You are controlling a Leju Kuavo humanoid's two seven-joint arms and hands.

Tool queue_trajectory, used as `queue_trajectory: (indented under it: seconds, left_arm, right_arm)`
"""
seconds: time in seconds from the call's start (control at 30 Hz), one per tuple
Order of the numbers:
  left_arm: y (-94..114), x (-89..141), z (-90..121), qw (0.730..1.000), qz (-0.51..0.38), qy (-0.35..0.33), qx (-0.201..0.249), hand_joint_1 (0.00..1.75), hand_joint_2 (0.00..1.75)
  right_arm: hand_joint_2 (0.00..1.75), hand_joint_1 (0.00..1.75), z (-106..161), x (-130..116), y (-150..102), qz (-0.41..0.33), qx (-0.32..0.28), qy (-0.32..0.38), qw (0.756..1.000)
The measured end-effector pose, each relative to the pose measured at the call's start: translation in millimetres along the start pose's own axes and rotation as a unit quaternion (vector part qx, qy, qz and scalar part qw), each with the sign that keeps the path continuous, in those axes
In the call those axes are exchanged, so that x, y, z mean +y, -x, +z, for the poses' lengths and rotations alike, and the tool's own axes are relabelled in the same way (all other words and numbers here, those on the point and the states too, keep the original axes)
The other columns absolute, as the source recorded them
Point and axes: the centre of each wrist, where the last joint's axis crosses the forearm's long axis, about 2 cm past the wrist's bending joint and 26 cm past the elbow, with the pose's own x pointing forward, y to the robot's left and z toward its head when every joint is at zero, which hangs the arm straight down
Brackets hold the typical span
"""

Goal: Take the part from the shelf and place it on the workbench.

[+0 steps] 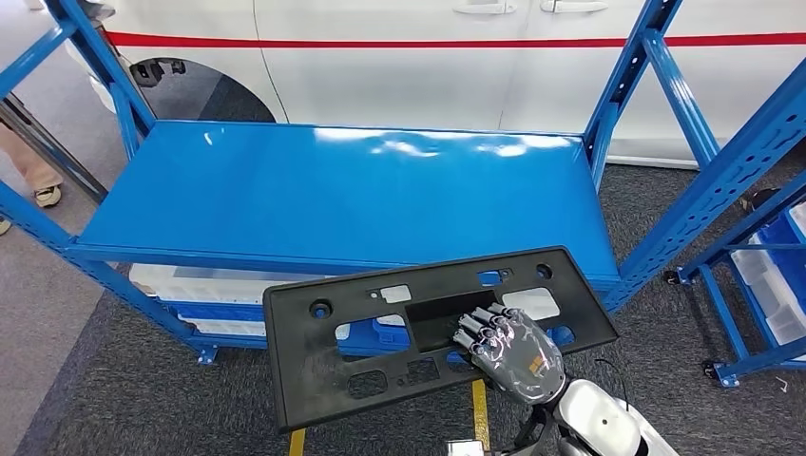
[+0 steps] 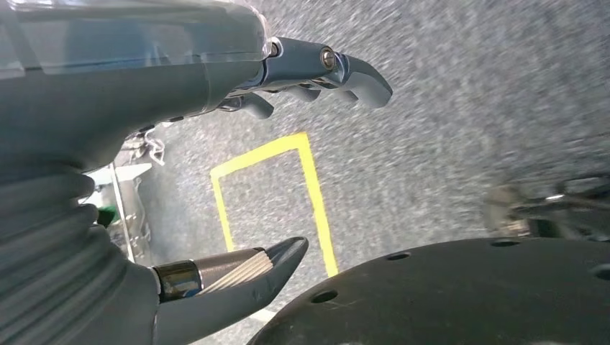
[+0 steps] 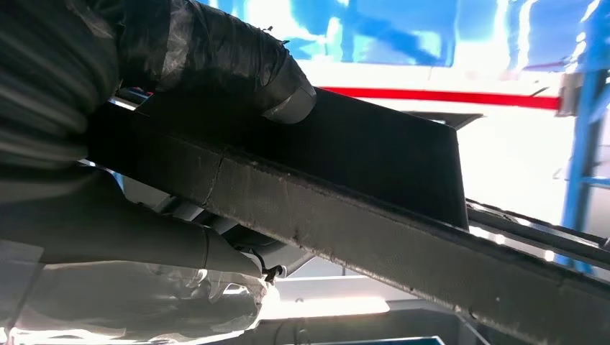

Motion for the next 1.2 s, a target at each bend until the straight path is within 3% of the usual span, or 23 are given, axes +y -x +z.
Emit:
queue_trajectory:
  seconds: [0.53, 0.97, 1.2]
  left_arm:
    - [4, 3, 0, 1.0, -0.002, 0.0, 0.024, 0.0, 1.75]
    - [6, 2, 0, 0.999, -0.001, 0.008, 0.031, 0.0, 1.75]
    - [5, 4, 0, 0.999, 0.001, 0.008, 0.033, 0.0, 1.75]
  right_arm:
    - [1.75, 1.75, 10, 5, 3, -0.025, 0.026, -0.03, 0.999]
    - [1.75, 1.75, -18, -12, 66, 0.014, 0.082, -0.034, 0.996]
    - [1.75, 1.75, -20, -13, 76, 0.02, 0.093, -0.036, 0.995]
